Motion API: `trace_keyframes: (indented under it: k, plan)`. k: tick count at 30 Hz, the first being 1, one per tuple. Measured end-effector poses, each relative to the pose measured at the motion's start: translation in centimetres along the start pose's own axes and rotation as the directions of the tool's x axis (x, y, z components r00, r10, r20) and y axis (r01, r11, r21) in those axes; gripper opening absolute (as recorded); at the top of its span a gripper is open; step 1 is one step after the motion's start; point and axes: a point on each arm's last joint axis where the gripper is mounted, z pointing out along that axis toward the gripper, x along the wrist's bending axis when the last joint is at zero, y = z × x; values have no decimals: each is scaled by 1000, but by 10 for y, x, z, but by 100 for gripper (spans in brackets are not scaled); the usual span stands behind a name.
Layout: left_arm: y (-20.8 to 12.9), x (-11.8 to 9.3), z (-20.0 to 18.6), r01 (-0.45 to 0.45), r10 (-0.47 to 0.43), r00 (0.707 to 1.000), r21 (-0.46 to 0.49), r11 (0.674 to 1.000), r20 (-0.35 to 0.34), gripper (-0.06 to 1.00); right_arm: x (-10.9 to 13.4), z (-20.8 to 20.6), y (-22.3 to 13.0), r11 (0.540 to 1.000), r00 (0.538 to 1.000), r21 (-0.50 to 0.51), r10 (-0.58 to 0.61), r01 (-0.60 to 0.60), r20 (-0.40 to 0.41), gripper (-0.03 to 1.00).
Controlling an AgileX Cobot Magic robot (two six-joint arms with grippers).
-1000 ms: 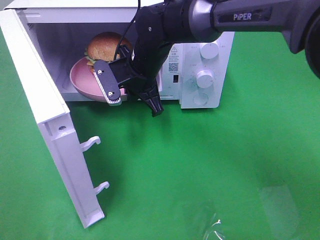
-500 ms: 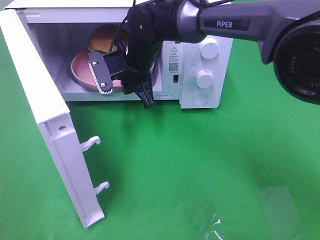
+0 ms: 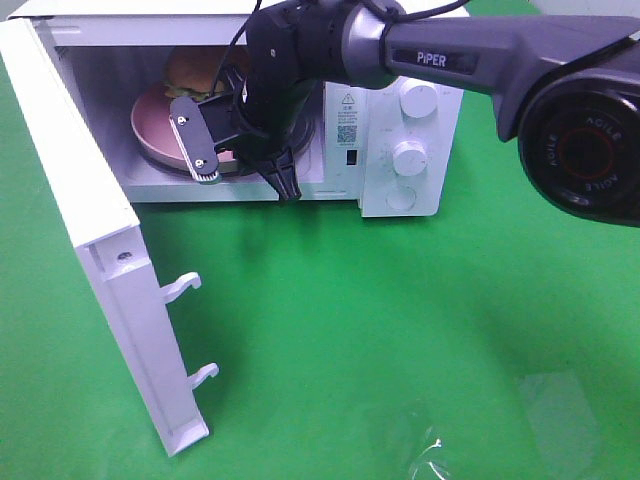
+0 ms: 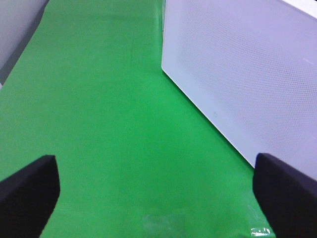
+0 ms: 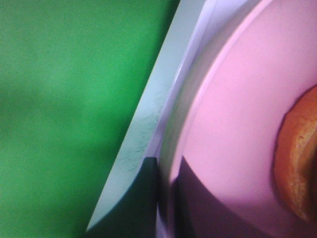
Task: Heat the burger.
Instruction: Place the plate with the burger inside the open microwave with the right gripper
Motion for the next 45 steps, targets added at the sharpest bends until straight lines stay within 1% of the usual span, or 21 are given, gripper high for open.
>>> trace_keyframes:
  k: [7, 14, 16, 21, 22, 23, 25, 28, 29, 30, 32, 35, 37, 45]
  plan:
    - [0, 0, 0, 0, 0, 1000, 0, 1000, 0, 98, -1, 2, -4, 1000, 1000, 1, 0, 0, 19, 4]
    - [0, 0, 0, 0, 0, 1000, 0, 1000, 0, 98, 1, 7, -10, 1000, 1000, 8, 6, -6, 17, 4]
    - [0, 0, 0, 0, 0, 1000, 0, 1000, 0, 98, 4, 16, -10, 1000, 1000, 6, 5, -5, 21, 5]
    - [0, 0, 0, 0, 0, 1000, 0, 1000, 0, 98, 3, 17, -9, 1000, 999, 2, 5, -5, 38, 7]
    - [0, 0, 0, 0, 0, 1000, 0, 1000, 0, 98, 3, 17, -9, 1000, 999, 1, 6, -6, 44, 9]
    - [0, 0, 0, 0, 0, 1000, 0, 1000, 0, 98, 3, 17, -9, 1000, 999, 1, 6, -6, 44, 9]
    - [0, 0, 0, 0, 0, 1000, 0, 1000, 0, 98, 0, 17, -9, 1000, 997, -5, 6, -6, 73, 15]
    - [0, 0, 0, 0, 0, 1000, 0, 1000, 0, 98, 0, 17, -9, 1000, 997, -6, 7, -6, 79, 17]
    - [0, 0, 0, 0, 0, 1000, 0, 1000, 0, 98, -2, 16, -8, 1000, 996, -11, 11, -10, 88, 22]
    - [0, 0, 0, 0, 0, 1000, 0, 1000, 0, 98, -2, 16, -8, 1000, 996, -11, 11, -10, 88, 22]
    - [0, 0, 0, 0, 0, 1000, 0, 1000, 0, 98, -4, 15, -8, 1000, 995, -15, 15, -14, 99, 34]
    - [0, 0, 0, 0, 0, 1000, 0, 1000, 0, 98, -4, 15, -8, 1000, 995, -15, 16, -15, 99, 37]
    - [0, 0, 0, 0, 0, 1000, 0, 1000, 0, 98, -4, 15, -8, 1000, 995, -17, 22, -20, 95, 43]
    - [0, 0, 0, 0, 0, 1000, 0, 1000, 0, 98, 0, 13, -7, 998, 996, -36, 50, -48, 77, 46]
